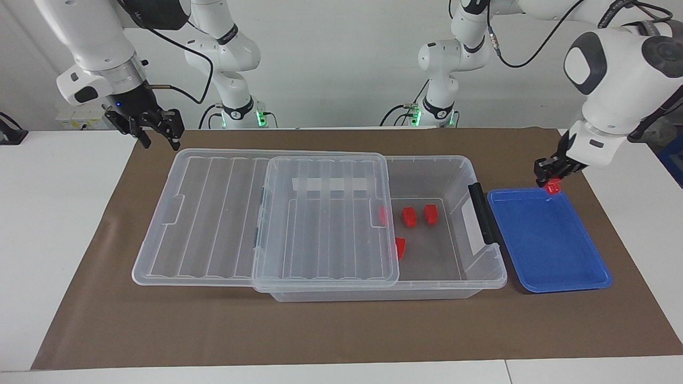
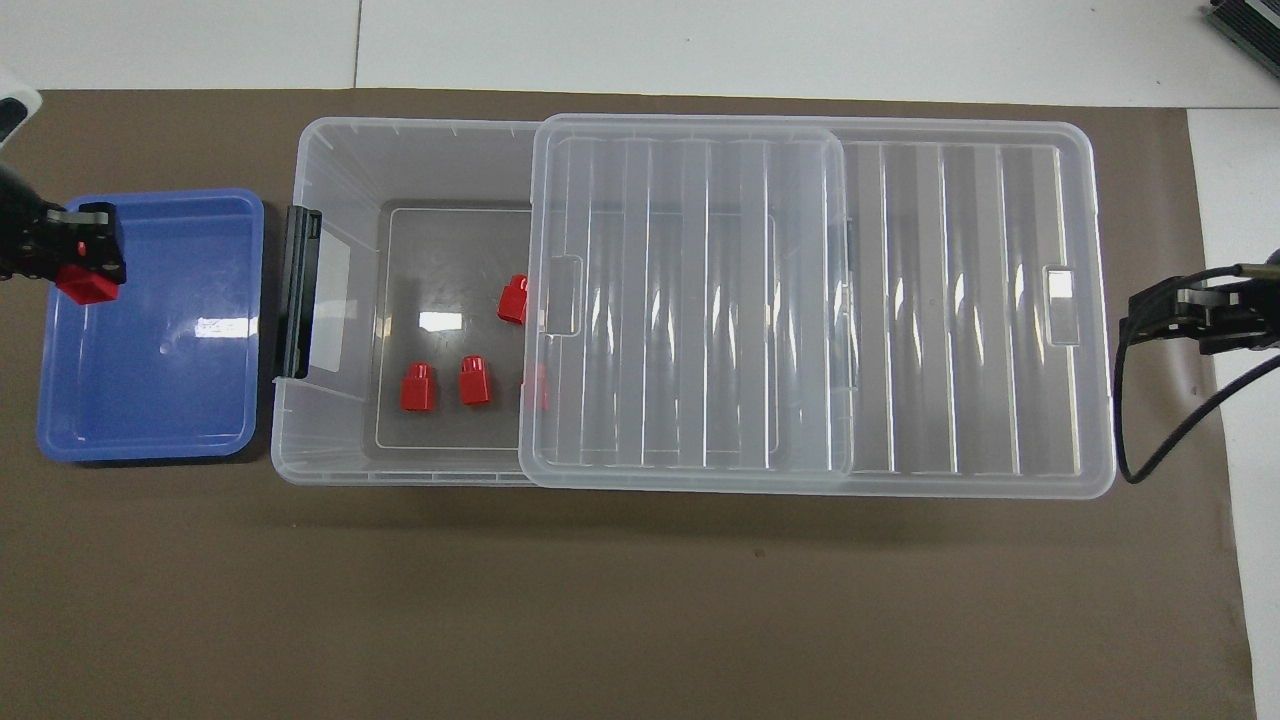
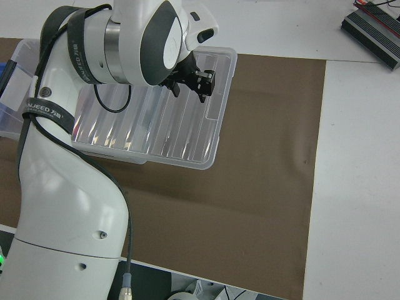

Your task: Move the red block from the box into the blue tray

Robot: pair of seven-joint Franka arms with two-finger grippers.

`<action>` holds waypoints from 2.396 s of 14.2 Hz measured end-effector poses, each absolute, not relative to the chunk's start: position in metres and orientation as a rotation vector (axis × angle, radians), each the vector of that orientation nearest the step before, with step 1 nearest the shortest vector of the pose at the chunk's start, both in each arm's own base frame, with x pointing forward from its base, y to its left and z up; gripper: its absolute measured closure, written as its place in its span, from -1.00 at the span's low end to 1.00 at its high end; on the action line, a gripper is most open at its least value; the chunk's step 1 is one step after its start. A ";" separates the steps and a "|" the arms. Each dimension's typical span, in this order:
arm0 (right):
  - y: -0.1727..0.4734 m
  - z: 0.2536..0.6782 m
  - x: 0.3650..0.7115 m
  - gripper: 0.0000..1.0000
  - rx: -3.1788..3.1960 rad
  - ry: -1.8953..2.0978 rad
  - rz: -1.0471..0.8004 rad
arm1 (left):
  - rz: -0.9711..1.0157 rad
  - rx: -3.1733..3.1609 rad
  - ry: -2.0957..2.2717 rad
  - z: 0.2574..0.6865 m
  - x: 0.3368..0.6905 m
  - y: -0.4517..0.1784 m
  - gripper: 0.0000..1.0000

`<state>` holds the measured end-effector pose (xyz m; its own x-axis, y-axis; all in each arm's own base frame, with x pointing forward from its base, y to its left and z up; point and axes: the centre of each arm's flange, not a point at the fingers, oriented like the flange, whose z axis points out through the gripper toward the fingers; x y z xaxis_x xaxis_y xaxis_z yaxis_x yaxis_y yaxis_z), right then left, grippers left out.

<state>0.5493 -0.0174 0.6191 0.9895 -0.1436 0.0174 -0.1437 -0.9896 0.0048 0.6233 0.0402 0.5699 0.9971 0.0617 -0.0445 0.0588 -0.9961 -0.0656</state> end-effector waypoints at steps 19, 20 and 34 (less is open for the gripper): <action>-0.092 0.485 0.601 0.98 3.089 -0.385 0.091 | -0.208 -3.054 0.148 0.426 0.593 0.074 0.31; -0.089 0.485 0.601 0.98 3.091 -0.378 0.093 | -0.228 -3.052 0.147 0.415 0.591 0.075 0.31; 0.023 0.471 0.611 0.98 3.142 -0.083 0.081 | -0.312 -3.067 0.129 0.309 0.605 0.067 0.31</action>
